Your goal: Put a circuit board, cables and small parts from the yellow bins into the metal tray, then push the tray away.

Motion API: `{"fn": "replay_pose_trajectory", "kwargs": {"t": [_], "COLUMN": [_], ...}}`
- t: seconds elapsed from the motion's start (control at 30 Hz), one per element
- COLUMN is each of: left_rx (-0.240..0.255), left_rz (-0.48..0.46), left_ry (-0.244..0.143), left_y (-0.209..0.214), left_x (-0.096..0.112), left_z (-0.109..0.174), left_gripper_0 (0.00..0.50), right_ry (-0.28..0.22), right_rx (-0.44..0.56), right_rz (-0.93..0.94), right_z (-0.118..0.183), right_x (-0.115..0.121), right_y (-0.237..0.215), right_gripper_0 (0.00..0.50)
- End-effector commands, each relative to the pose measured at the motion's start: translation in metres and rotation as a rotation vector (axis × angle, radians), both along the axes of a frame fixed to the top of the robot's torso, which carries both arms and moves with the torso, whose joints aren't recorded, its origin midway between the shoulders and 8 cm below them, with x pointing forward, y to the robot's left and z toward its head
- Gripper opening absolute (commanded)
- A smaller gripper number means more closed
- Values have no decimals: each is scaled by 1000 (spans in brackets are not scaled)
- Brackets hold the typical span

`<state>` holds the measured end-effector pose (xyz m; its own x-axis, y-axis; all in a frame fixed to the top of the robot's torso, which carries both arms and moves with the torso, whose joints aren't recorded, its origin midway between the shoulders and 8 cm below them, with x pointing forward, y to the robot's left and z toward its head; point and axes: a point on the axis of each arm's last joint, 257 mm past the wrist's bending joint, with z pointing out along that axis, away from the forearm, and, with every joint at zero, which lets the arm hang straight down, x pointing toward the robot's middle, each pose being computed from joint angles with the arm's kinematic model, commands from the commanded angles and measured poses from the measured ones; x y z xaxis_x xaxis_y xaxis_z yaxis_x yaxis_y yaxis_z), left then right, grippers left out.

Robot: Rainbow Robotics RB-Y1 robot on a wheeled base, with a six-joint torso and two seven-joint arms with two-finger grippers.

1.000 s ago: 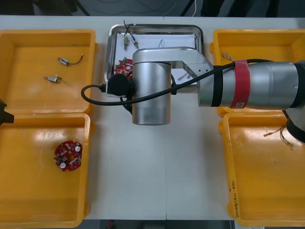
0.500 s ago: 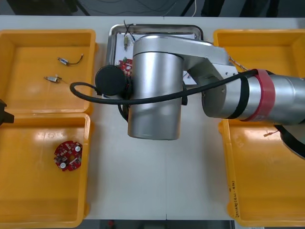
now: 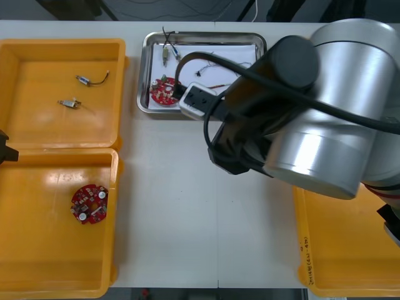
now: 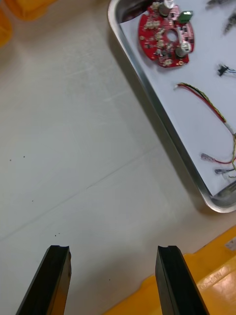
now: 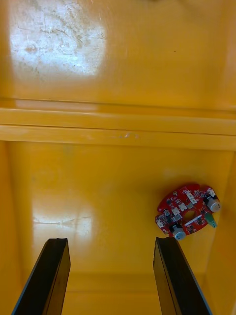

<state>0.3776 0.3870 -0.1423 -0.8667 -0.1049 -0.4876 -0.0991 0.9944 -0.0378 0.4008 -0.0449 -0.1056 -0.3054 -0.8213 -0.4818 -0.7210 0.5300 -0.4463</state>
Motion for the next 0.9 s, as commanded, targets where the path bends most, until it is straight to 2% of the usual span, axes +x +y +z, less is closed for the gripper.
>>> {"fn": "replay_pose_trajectory", "kwargs": {"t": [0.03,0.23,0.43,0.6,0.9], "left_rx": [66,66,66,66,66], "left_rz": [-90,-90,-90,-90,-90], "left_ry": [-16,-16,-16,-16,-16], "left_y": [5,5,5,5,5], "left_x": [-4,-4,-4,-4,-4], "left_z": [4,4,4,4,4], "left_gripper_0": [500,500,500,500,500], "right_ry": [-15,7,10,-8,29], "right_rx": [162,346,473,496,525], "right_rz": [-165,-390,-578,-675,-786], "right_z": [20,29,35,37,25], "right_x": [10,22,30,34,27], "right_y": [-36,-95,-139,-182,-237], "right_gripper_0": [500,500,500,500,500]}}
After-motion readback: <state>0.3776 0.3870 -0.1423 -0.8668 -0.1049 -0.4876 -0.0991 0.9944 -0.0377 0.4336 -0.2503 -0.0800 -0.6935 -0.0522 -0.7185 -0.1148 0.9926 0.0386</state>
